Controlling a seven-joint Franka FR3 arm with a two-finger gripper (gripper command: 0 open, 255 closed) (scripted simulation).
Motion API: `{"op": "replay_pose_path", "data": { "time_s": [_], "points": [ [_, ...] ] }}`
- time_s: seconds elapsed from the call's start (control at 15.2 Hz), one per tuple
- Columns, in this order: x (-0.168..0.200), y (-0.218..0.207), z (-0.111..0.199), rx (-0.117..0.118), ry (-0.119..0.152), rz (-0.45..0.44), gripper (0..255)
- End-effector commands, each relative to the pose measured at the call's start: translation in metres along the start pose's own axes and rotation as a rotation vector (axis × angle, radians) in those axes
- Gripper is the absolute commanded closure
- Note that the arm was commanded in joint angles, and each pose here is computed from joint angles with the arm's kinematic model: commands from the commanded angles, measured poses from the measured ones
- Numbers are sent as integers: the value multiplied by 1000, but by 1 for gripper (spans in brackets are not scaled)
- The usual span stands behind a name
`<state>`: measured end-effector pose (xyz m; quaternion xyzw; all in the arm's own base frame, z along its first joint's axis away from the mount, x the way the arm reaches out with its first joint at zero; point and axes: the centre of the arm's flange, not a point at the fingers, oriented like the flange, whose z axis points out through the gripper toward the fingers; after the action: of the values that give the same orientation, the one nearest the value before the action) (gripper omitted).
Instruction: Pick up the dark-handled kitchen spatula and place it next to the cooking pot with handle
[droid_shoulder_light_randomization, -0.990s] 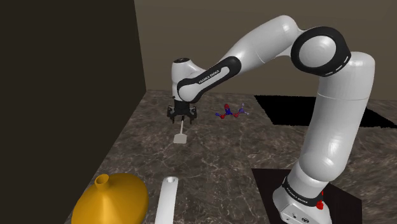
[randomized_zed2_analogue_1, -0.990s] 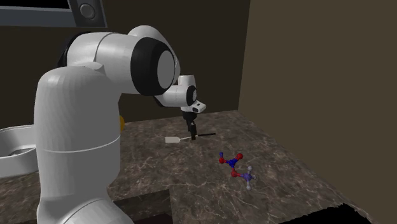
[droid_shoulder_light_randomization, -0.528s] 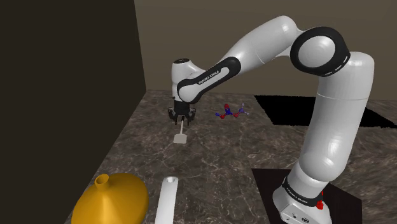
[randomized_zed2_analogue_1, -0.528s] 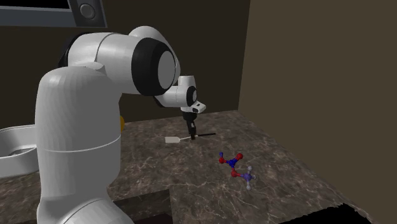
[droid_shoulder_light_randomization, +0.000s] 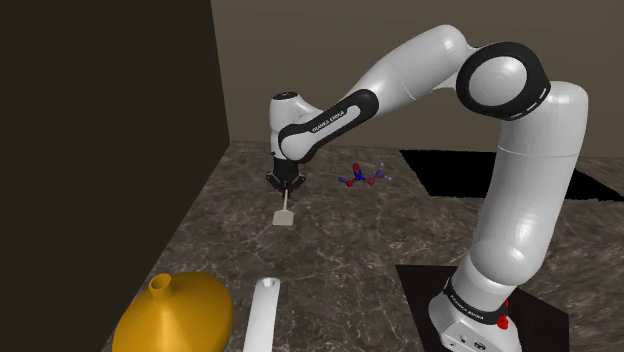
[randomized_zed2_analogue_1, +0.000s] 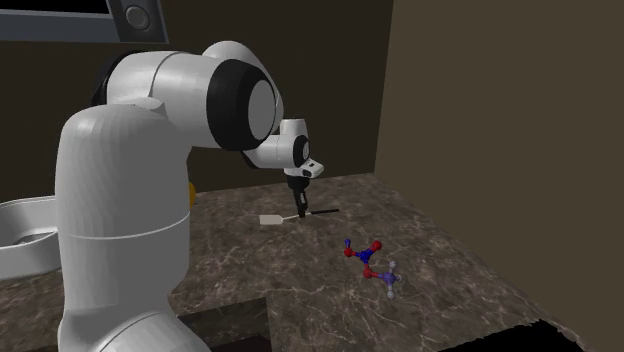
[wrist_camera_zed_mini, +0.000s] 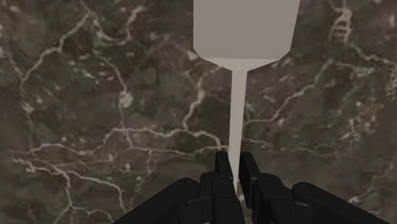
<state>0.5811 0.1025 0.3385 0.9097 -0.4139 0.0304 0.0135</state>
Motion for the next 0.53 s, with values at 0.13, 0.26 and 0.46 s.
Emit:
{"op": "replay_pose_path", "data": {
  "time_s": [0.13, 0.26, 0.46],
  "points": [
    [1, 0, -11, 0, 0, 0, 255],
    [1, 0, -21, 0, 0, 0, 255],
    [2, 0, -37, 0, 0, 0, 255]
  ]
}}
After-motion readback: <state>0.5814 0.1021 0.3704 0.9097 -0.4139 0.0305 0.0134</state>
